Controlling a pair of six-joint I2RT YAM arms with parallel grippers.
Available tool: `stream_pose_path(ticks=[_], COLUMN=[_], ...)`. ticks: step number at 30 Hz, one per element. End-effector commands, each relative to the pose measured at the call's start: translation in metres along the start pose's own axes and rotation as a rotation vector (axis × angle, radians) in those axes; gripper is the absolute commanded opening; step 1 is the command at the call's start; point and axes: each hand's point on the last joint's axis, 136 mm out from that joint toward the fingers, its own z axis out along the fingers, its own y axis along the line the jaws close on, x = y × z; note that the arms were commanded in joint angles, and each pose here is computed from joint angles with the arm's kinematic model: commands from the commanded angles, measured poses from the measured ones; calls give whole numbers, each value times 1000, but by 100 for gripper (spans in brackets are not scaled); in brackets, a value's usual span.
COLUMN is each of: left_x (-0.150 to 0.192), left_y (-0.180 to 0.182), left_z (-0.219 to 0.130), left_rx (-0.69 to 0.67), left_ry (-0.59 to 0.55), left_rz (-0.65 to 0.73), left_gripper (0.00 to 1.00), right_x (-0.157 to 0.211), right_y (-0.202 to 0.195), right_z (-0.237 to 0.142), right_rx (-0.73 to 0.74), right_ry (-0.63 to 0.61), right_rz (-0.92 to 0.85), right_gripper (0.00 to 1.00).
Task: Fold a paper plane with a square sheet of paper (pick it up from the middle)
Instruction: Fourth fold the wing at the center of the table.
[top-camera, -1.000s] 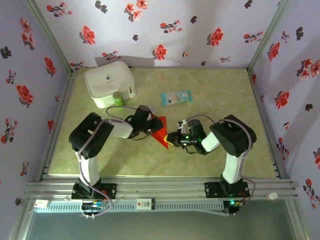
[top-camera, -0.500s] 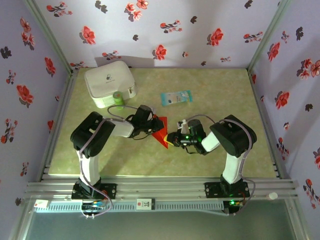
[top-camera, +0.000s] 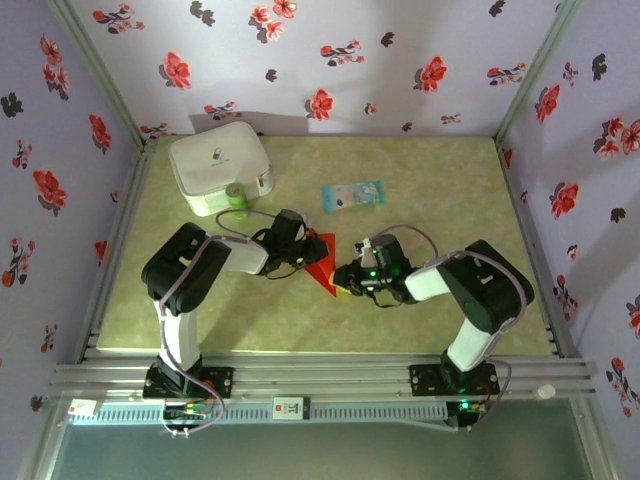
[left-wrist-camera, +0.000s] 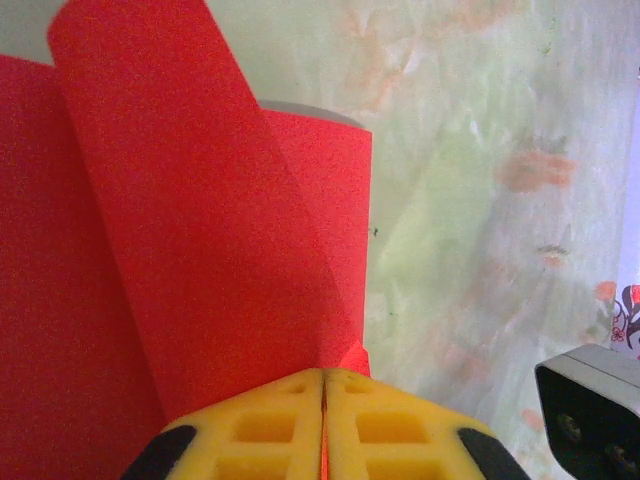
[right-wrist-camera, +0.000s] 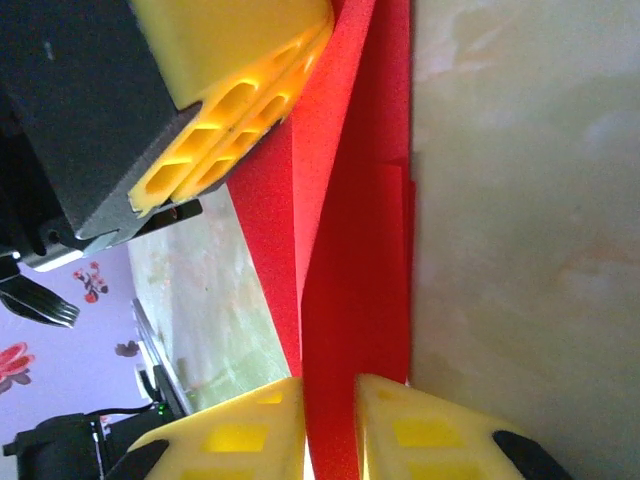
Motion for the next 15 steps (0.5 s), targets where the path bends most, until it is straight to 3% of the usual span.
stream_pose_path(ticks=[1, 8, 15], left_x=[14, 13, 14], left_y=[27, 26, 26], left_z=[3, 2, 1], left_rx=[-76, -71, -68], left_ry=[48, 44, 43], left_rz=[-14, -15, -14], left_gripper=[9, 9, 9], right_x=[11, 18, 24], right_y=[-11, -21, -22], right_z=[0, 1, 1], right_rx=[84, 198, 188], right_ry=[34, 65, 68], right_rz=[-16, -42, -24], right_gripper=[21, 18, 11])
